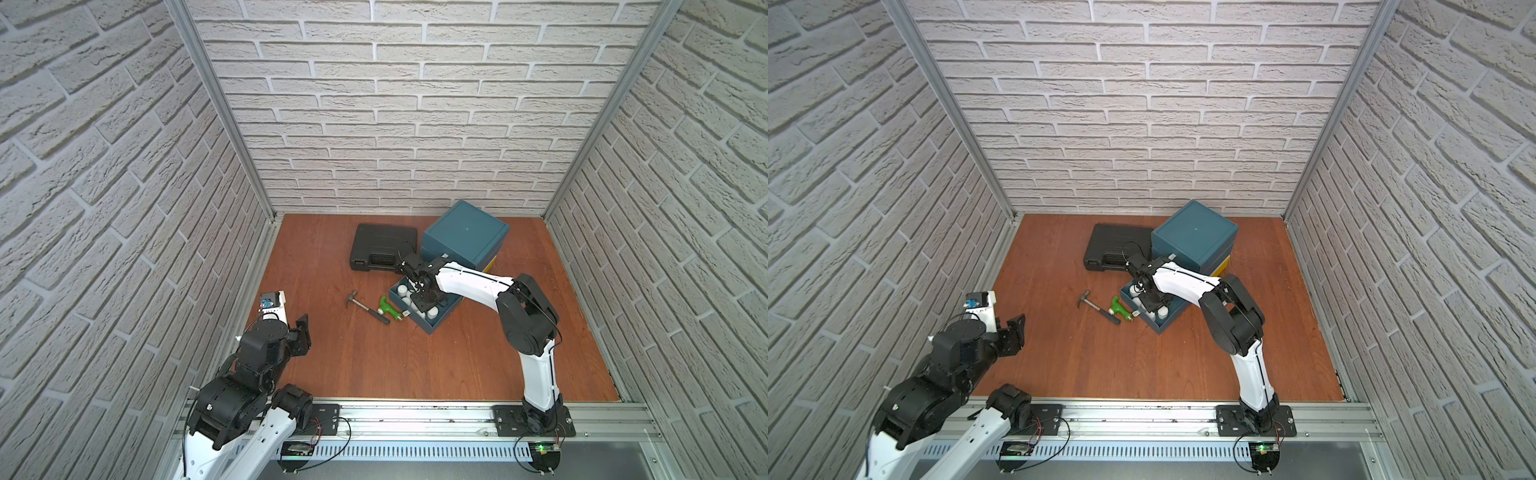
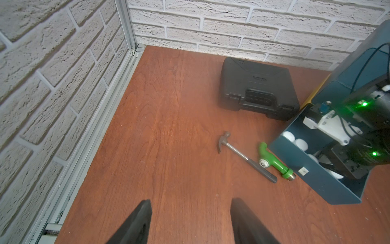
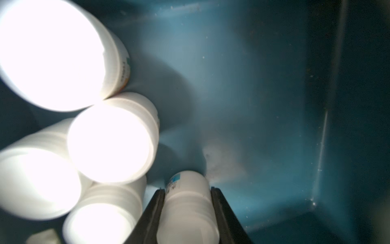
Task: Put the paint cans in the drawer according to color
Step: Place the paint can in the drawer, then close the drawer in the storage box.
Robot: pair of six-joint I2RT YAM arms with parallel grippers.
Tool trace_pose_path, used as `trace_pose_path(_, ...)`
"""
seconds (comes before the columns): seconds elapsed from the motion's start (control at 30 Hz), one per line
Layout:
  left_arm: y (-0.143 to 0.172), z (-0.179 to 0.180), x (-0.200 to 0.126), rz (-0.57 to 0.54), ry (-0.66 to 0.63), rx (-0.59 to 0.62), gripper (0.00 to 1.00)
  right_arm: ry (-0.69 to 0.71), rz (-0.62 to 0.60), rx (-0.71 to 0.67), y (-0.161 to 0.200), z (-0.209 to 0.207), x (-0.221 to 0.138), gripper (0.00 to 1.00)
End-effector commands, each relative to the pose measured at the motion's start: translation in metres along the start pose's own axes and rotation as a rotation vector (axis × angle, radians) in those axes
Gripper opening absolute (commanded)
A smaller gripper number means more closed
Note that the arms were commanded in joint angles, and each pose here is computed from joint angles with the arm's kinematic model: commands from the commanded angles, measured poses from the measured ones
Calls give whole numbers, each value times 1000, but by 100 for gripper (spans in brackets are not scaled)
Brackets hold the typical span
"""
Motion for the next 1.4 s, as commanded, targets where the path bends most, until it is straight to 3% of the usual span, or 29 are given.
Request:
trace_pose_path(0.0, -7, -3, -1, -19, 9, -5, 64, -5, -21, 10, -3, -3, -5, 34)
trace_pose_path(0.13, -6, -5, 0, -12, 16, 1, 64, 2, -28, 8, -5, -4, -8, 53)
trace_pose_path(0.43, 2, -42, 20, 119, 165, 32, 63, 19, -86, 5, -13, -13, -36, 62)
trace_pose_path(0.67, 14, -83, 48, 211, 326, -71, 55, 27, -182, 22, -24, -24, -83, 61)
trace_pose_path(0.87, 33, -121, 73, 323, 421, -126, 47, -6, -296, 60, -27, -30, -135, 50)
trace_pose_path(1.03, 65, -156, 100, 435, 508, -274, 45, -71, -390, 68, -24, -22, -180, 44)
trace_pose_path(1.23, 100, -186, 129, 541, 497, -420, 33, -137, -491, 96, -11, -23, -226, 42)
trace_pose_path(1.37, 115, -195, 146, 581, 452, -532, 31, -162, -553, 97, -2, -25, -251, 42)
Point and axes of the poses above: each gripper's point midway between its finger pads, its own x axis out along the fingers, its own z axis along the line the jaws close on, y = z × x, the point moved 3 cm from there along -x, back along the fingers, and after that the axes turned 8 degrees about -x, right-handed, at the moved point
